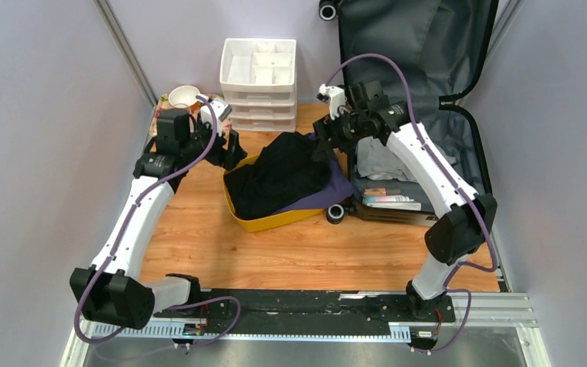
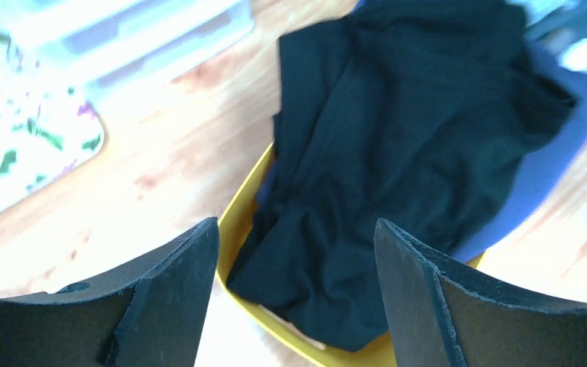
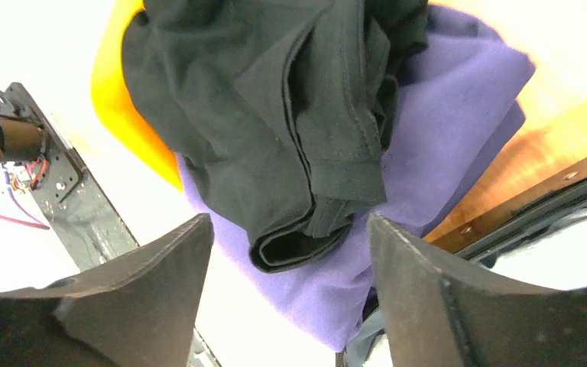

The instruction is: Open, take out, and arrange the luggage

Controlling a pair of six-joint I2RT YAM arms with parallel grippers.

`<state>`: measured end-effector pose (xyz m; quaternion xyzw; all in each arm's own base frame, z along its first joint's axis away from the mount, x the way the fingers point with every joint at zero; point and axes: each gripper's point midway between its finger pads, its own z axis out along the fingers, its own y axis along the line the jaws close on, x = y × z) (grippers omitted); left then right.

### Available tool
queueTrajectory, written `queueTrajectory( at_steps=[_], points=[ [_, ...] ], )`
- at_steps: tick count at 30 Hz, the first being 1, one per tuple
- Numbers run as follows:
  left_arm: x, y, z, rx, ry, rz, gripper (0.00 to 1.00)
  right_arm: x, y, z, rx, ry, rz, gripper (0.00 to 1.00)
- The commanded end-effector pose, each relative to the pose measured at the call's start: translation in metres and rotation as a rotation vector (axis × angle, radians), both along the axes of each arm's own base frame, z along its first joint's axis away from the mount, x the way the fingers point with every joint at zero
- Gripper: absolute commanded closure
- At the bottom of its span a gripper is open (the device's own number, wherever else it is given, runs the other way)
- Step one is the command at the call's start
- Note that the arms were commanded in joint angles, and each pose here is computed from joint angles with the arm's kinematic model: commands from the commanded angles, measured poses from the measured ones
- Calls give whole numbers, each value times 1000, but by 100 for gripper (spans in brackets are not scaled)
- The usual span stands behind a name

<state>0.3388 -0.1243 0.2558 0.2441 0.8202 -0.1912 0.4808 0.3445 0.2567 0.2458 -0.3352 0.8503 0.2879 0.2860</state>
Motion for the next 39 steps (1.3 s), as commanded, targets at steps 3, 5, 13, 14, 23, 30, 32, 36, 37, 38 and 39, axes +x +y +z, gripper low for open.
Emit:
queueTrajectory(
  at_steps=[3,5,13,14,23,30,32,36,37,38,39],
  points=[
    [-18,-52,4,-146,48,-273,22,-8,36,36,131,-125,108,32],
    [-15,-62,-10,-156,63,-291,24,-5,45,8,114,-34,98,34],
    [-22,-58,-111,-90,268,-210,21,12,20,-126,-119,176,4,34],
    [-24,-56,-120,-80,292,-206,20,8,17,-143,-146,207,-2,34],
    [-28,-51,-138,-32,359,-208,17,11,24,-143,-112,195,27,30],
    [-5,-66,-44,-101,178,-260,14,-3,12,13,168,12,94,25],
    [0,-63,-28,-88,141,-243,14,0,-7,44,201,-54,48,25],
    [17,-61,7,-78,71,-206,13,28,-77,39,74,-142,-152,25],
    [22,-60,10,-76,63,-194,13,31,-89,31,28,-159,-168,27],
    [26,-61,19,-79,42,-186,13,35,-107,10,-66,-158,-223,27],
    [29,-61,22,-83,32,-185,13,38,-116,4,-118,-205,-222,28]
  ],
)
